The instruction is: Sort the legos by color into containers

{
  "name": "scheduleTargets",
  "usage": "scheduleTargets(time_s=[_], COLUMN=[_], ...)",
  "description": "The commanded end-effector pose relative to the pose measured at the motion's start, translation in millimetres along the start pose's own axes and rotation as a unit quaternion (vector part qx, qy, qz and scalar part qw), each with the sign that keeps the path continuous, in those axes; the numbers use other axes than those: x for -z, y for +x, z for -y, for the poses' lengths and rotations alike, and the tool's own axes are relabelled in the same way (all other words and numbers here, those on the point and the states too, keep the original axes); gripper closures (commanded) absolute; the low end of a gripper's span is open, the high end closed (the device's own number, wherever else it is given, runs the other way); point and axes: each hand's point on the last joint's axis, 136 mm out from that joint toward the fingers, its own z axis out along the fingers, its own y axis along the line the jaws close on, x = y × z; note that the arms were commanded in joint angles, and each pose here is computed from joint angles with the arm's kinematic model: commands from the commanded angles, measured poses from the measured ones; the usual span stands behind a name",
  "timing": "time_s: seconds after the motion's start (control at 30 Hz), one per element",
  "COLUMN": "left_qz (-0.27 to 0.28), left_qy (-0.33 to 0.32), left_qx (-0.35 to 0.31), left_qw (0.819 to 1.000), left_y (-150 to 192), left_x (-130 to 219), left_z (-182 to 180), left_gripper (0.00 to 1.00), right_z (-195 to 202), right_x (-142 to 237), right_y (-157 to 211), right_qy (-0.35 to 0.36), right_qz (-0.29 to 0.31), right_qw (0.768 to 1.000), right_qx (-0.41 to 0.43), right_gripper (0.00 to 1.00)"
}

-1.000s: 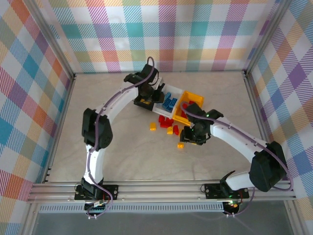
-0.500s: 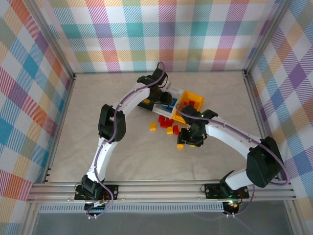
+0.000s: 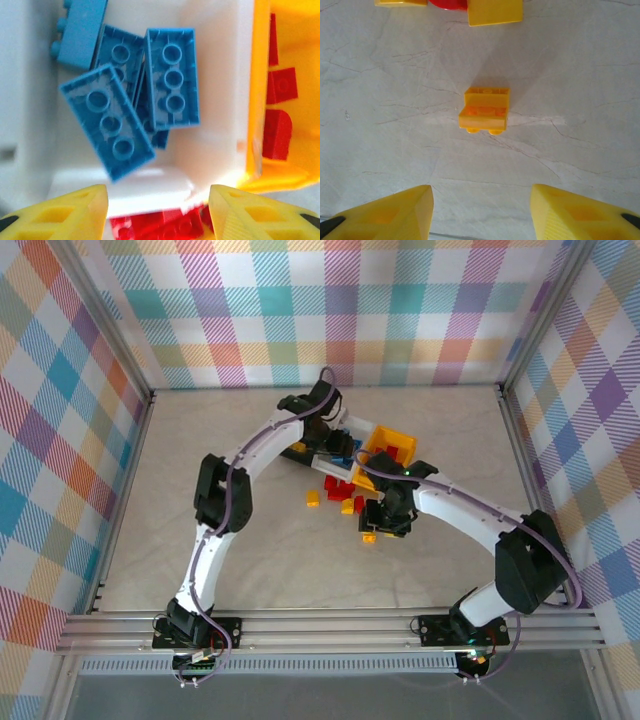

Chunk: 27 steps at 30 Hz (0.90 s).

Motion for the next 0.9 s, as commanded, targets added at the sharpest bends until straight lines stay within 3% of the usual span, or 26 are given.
scheduleTargets(time_s=[0.0,0.17,0.37,0.5,0.73,0.87], left_qz=[0.042,0.013,-0.031,-0.043,-0.064,-0.078], left_qy=[-0.014,-0.054,-0.066,-0.064,-0.054,-0.034], left_qx=[-0.017,0.013,0.056,0.065,0.072,0.071], left_qw=[0.999,0.998,0.996,0.995,0.994,0.994], left_y=[4.8,58.8,108.5,118.8,125.8,129.9], left_x=[74.2,94.8,76.0,59.8,36.2,19.5], left_z=[7.0,-32.2,-69.0,-76.4,-79.6,-69.5], left_gripper=[0.42,0.36,0.34,0.34,0.35,0.35], right_z=[-0.4,-2.6,0.4,1.4,-2.9,-3.8], right_x=[-17.3,-39.1,-57.3,-63.5,-68.5,-57.7], right_y=[1.5,-8.5,-17.3,-20.9,-25.3,-26.5], right_qy=[0.002,0.020,0.046,0.058,0.061,0.059], right_qz=[-0.013,-0.022,-0.028,-0.032,-0.038,-0.029], right_qw=[1.000,1.000,0.999,0.998,0.997,0.998], right_qx=[-0.001,0.007,0.002,-0.001,0.002,0.003], right_gripper=[0.45,0.43,0.44,0.47,0.62,0.64])
